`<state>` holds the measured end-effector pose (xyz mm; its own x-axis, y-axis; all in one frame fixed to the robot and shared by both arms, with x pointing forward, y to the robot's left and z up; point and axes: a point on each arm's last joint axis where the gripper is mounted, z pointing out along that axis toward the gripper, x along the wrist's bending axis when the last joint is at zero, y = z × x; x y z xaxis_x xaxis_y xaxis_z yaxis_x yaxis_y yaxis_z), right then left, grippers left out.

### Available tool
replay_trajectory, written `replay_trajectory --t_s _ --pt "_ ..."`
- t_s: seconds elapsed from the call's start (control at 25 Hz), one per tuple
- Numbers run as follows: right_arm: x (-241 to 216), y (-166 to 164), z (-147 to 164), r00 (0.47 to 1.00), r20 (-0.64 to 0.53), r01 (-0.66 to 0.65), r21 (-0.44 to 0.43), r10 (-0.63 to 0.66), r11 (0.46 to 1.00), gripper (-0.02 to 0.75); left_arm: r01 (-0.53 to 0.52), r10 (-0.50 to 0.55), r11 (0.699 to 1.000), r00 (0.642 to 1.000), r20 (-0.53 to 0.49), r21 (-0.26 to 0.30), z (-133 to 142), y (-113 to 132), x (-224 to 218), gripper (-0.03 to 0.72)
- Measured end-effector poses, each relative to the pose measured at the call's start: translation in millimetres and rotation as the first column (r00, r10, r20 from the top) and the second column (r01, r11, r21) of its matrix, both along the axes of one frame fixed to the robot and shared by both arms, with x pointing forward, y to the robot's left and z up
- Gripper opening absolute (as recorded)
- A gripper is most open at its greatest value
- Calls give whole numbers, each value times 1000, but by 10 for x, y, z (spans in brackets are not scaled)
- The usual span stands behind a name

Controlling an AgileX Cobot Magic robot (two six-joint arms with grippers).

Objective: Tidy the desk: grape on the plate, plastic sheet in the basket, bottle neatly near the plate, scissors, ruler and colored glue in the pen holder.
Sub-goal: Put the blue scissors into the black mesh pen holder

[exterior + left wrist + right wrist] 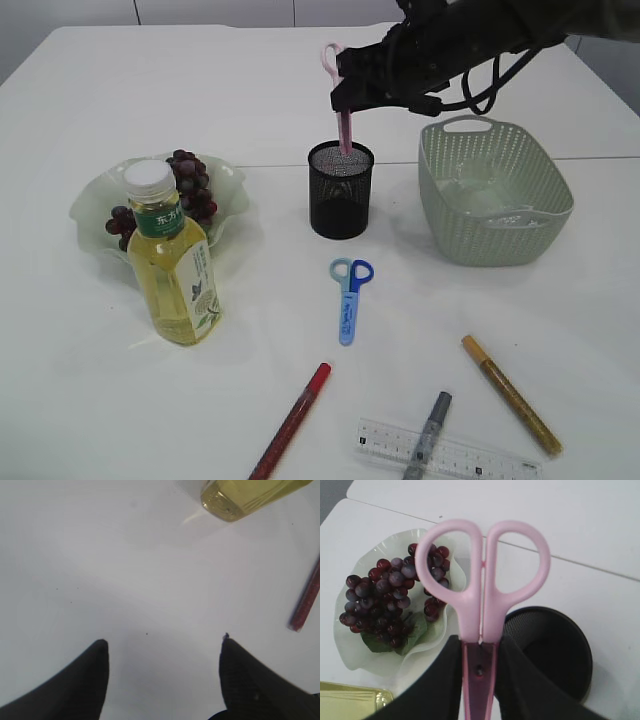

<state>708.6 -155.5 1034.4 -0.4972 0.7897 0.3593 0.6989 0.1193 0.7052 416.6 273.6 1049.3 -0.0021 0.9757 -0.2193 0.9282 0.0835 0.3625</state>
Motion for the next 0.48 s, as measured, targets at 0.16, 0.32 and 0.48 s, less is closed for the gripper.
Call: replay_trajectory --t_s 0.16,0.32,0.48 --pt "84 37 -90 992 112 -62 -12 63 998 143 0 0 1000 1000 0 0 0 0 0 506" --pt "169 70 -302 973 188 -129 -55 137 990 142 0 0 1000 1000 -2 0 -1 0 -1 506" --pt "232 103 -486 953 239 -173 -71 185 982 142 0 0 1000 1000 -2 0 -1 0 -1 506"
